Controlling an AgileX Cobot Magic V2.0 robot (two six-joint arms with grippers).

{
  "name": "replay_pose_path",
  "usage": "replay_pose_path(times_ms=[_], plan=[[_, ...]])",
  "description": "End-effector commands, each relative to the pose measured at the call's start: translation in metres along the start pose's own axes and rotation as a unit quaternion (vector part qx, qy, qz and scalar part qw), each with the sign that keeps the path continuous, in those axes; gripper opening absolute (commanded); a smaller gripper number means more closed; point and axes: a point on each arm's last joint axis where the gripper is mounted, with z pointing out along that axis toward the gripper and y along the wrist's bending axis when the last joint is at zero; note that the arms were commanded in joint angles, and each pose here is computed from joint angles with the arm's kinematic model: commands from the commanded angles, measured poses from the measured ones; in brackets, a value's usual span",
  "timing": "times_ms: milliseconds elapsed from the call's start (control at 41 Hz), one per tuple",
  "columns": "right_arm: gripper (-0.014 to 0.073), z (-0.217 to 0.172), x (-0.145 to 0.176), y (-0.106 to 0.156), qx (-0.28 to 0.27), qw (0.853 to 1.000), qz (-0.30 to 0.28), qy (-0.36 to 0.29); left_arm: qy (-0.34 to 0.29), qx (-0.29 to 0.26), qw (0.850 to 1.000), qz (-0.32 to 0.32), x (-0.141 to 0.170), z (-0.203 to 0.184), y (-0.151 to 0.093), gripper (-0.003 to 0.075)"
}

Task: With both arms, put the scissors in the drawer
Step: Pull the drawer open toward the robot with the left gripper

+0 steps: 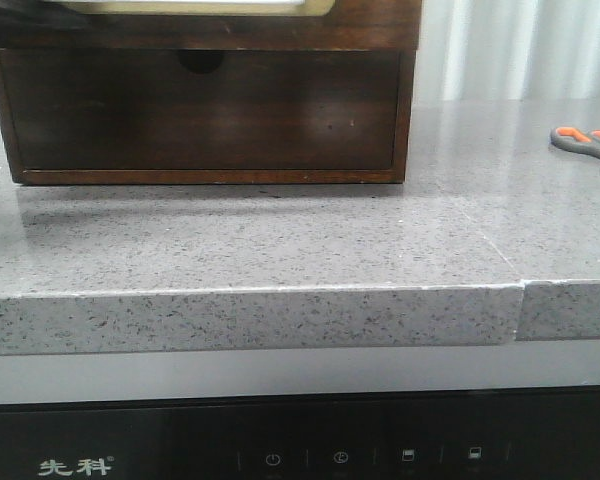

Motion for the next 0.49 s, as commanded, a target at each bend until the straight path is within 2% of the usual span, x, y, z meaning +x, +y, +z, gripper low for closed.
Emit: replay_pose_path(times_ms=[0, 122, 269, 366, 464], plan=[[0.0597, -0.005, -0.015, -0.001, 0.004, 0.999, -0.008, -0.048, 0.005, 0.096, 0.994, 0.059, 0.023, -0.021, -0.037, 0.0146], [0.0597, -0.005, -0.015, -0.001, 0.004, 0.999, -0.008, -0.048, -0.003, 0.087, 0.994, 0.066, 0.046, -0.037, -0.035, 0.0147], [0.0597, -0.005, -0.015, -0.001, 0.004, 0.999, -0.008, -0.048, -0.014, 0.077, 0.994, 0.073, 0.055, -0.044, -0.035, 0.0168], [0.0597, -0.005, -0.015, -0.001, 0.004, 0.999, -0.008, -0.048, -0.016, 0.076, 0.994, 0.074, 0.055, -0.045, -0.035, 0.0255], [0.0597, -0.005, -0.015, -0.001, 0.004, 0.999, -0.008, -0.048, -0.021, 0.064, 0.995, 0.075, 0.054, -0.044, -0.034, 0.0400]])
